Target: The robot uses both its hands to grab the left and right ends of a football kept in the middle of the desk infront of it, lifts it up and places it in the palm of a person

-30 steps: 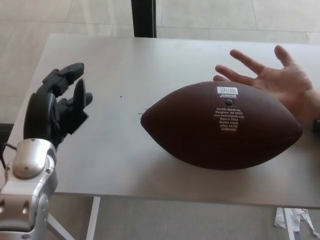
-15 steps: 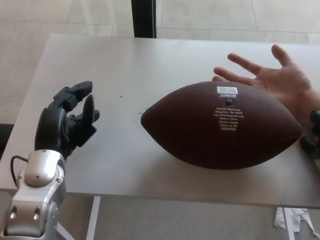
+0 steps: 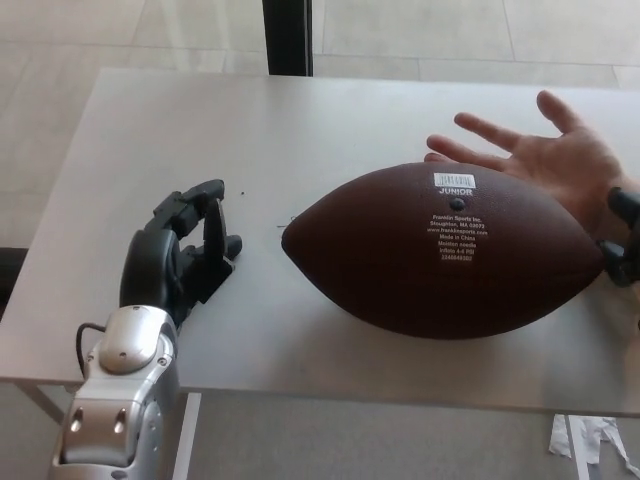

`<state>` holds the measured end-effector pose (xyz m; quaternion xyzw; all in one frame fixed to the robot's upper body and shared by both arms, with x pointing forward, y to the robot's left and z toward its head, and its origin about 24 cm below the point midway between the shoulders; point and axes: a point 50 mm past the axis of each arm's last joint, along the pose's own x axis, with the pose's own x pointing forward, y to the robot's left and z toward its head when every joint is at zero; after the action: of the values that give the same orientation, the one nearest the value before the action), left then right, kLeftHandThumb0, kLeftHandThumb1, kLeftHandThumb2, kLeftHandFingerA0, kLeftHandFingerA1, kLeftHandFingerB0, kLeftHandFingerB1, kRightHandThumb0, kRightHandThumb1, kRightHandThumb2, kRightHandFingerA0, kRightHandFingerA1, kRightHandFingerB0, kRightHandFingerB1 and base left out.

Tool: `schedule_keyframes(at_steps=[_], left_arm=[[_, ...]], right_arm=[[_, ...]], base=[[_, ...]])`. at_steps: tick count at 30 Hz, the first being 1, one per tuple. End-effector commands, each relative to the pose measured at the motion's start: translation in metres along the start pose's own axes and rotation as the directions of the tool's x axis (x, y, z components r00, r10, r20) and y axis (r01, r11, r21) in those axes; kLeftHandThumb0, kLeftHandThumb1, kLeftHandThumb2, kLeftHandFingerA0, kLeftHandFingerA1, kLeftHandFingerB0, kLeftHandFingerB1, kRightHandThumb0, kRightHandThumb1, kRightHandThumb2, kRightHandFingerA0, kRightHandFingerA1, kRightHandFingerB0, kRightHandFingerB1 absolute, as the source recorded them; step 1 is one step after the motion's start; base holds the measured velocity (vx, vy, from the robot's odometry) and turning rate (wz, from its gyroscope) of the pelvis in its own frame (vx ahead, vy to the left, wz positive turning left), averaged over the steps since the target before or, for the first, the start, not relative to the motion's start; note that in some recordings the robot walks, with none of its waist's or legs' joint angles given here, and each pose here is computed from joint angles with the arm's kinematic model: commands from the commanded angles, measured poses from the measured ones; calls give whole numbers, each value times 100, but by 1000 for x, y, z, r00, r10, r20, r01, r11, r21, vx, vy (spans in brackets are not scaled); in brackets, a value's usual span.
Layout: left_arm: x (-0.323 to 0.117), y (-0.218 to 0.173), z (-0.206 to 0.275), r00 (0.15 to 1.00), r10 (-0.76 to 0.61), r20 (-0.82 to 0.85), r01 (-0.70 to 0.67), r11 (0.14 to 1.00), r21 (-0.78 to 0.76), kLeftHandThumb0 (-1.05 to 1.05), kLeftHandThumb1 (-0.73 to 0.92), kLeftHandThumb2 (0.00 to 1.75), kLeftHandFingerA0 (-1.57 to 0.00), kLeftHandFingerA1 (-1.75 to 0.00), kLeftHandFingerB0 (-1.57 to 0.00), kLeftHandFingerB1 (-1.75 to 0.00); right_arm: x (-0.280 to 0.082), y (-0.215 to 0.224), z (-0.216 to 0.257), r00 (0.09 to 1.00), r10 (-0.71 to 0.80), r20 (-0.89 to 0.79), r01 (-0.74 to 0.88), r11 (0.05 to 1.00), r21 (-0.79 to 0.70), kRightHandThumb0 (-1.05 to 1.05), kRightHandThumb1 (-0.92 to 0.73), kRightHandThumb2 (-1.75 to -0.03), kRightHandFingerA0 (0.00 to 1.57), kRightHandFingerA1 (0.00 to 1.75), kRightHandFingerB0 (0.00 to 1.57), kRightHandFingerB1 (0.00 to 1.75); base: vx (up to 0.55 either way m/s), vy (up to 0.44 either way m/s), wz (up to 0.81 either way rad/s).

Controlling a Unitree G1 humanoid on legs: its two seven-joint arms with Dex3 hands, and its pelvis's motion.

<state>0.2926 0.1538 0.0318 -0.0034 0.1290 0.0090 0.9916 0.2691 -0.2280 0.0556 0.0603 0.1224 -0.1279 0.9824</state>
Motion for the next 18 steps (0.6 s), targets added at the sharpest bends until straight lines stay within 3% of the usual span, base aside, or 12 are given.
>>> schedule_keyframes(at_steps=[1, 2, 3, 4, 5, 6, 7, 14, 15, 16, 18], left_arm=[[-2, -4, -14, 1000, 2, -29, -2, 1000, -8, -103, 92, 85, -34, -57, -25, -41], [-2, -8, -19, 999, -6, -42, 5, 1000, -21, -103, 92, 90, -34, -56, -21, -39], [-3, -10, -22, 999, -9, -49, 8, 1000, -29, -102, 92, 91, -34, -56, -20, -39], [-3, -13, -23, 999, -14, -53, 11, 999, -43, -103, 92, 92, -33, -55, -19, -39], [-3, -15, -24, 998, -16, -54, 13, 999, -49, -99, 92, 94, -33, -55, -19, -39], [-3, -16, -24, 998, -16, -56, 13, 999, -51, -99, 92, 94, -33, -55, -19, -39], [-3, -19, -24, 998, -18, -59, 15, 998, -61, -102, 92, 93, -34, -54, -19, -37], [1, -46, -23, 996, -59, -70, 49, 990, -133, -105, 92, 92, -36, -55, -21, -37], [1, -47, -23, 996, -58, -71, 48, 989, -137, -99, 88, 129, -39, -62, -19, -45], [1, -51, -23, 995, -62, -77, 50, 987, -152, -105, 92, 94, -41, -61, -20, -36], [0, -55, -24, 994, -69, -81, 55, 984, -167, -105, 92, 94, -41, -61, -20, -36]], right_arm=[[2, -1, 2, 1000, -12, 7, 12, 1000, 18, -99, -92, -80, 71, 51, 46, 36], [2, -2, 1, 1000, -8, 7, 8, 1000, 12, -105, -80, -94, 68, 55, 41, 40], [2, -1, 1, 1000, -5, 8, 5, 1000, 6, -93, -78, -122, 64, 60, 37, 47], [2, 0, -1, 1000, -4, 8, 4, 1000, 4, -104, -80, -95, 70, 56, 42, 41], [2, 1, -2, 1000, -3, 5, 3, 1000, 9, -93, -78, -122, 65, 61, 39, 48], [2, 2, -4, 1000, -1, 0, 1, 1000, 16, -93, -78, -122, 65, 61, 39, 48], [1, 3, -6, 1000, 1, -5, -1, 1000, 20, -98, -92, -80, 71, 50, 45, 35], [-3, 12, -25, 999, 17, -44, -15, 998, 55, -105, -92, -81, 69, 52, 43, 37], [-3, 12, -26, 999, 19, -45, -16, 998, 56, -101, -92, -80, 72, 54, 41, 35], [-3, 13, -28, 999, 24, -45, -22, 998, 56, -102, -92, -78, 72, 54, 45, 37], [-3, 14, -29, 999, 30, -40, -27, 998, 52, -102, -92, -78, 72, 54, 45, 37]], base=[[0, 0, 0], [0, 0, 0], [0, 0, 0], [0, 0, 0], [0, 0, 0], [0, 0, 0], [0, 0, 0], [0, 0, 0], [0, 0, 0], [0, 0, 0], [0, 0, 0]])
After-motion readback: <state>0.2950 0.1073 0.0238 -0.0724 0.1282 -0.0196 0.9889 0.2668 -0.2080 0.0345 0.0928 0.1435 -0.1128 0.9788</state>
